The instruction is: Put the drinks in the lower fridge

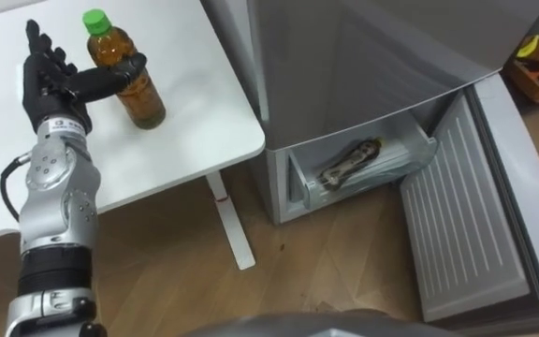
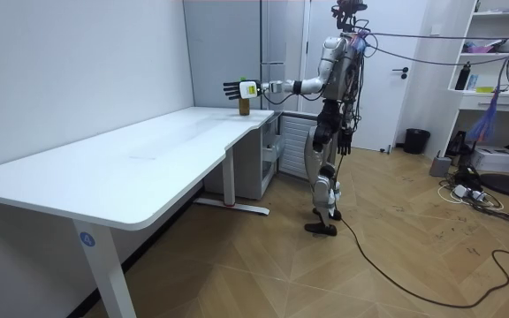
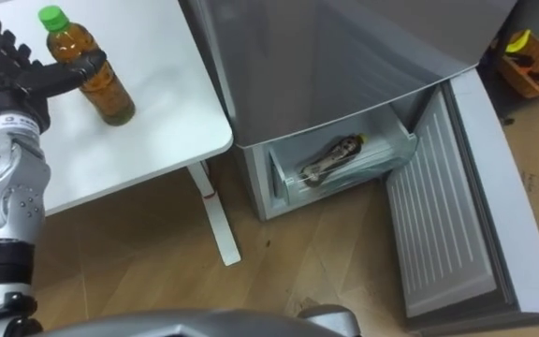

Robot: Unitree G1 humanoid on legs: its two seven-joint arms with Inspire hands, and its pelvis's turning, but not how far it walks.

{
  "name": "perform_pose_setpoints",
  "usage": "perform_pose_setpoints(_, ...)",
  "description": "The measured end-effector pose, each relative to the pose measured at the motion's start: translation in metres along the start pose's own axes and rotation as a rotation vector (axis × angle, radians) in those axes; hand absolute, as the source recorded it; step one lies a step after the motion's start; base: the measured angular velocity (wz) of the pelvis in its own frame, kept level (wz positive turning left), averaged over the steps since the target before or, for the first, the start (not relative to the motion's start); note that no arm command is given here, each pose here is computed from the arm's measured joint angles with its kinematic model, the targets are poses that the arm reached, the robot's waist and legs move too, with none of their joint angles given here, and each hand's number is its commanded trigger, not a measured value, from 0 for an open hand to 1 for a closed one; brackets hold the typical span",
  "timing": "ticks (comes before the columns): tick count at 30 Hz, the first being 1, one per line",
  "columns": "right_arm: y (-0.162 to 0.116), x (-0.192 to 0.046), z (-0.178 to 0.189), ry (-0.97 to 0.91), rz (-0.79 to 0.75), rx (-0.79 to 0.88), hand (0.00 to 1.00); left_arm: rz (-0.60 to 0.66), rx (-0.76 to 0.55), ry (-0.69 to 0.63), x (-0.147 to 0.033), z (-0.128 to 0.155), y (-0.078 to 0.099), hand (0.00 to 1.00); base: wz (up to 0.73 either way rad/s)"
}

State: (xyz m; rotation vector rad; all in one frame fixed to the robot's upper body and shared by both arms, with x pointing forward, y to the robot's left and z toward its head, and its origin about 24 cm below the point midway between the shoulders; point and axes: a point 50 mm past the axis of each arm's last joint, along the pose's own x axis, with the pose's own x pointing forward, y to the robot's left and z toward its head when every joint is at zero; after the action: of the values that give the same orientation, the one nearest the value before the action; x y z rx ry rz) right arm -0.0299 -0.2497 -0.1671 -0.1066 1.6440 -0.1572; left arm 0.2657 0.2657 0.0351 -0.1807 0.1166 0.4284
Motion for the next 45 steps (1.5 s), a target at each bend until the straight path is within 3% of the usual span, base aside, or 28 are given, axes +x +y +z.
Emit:
perform_pose_setpoints(7, -0.001, 0.0, 0.002, -0.006, -0.002, -0.001, 0.0, -0.013, -0.065, 0.005, 0.002, 0.002, -0.002, 0.0, -0.03)
perform_pose_setpoints(24, -0.001, 0.0, 0.001, 0.008, -0.003, 0.005, 0.0, -0.062, -0.071, 0.028, 0.01, 0.005, -0.01, 0.0, -0.02)
perform_pose_setpoints(39, -0.009, -0.001, -0.001, 0.017, -0.021, 0.018, 0.0, -0.021, 0.025, 0.084, 0.023, 0.008, 0.012, 0.0, -0.05)
perform_pose_setpoints(45, -0.016, -0.002, -0.002, 0.032, -0.039, 0.015, 0.0, -0.024, 0.021, 0.081, 0.026, 0.012, 0.012, 0.0, -0.03)
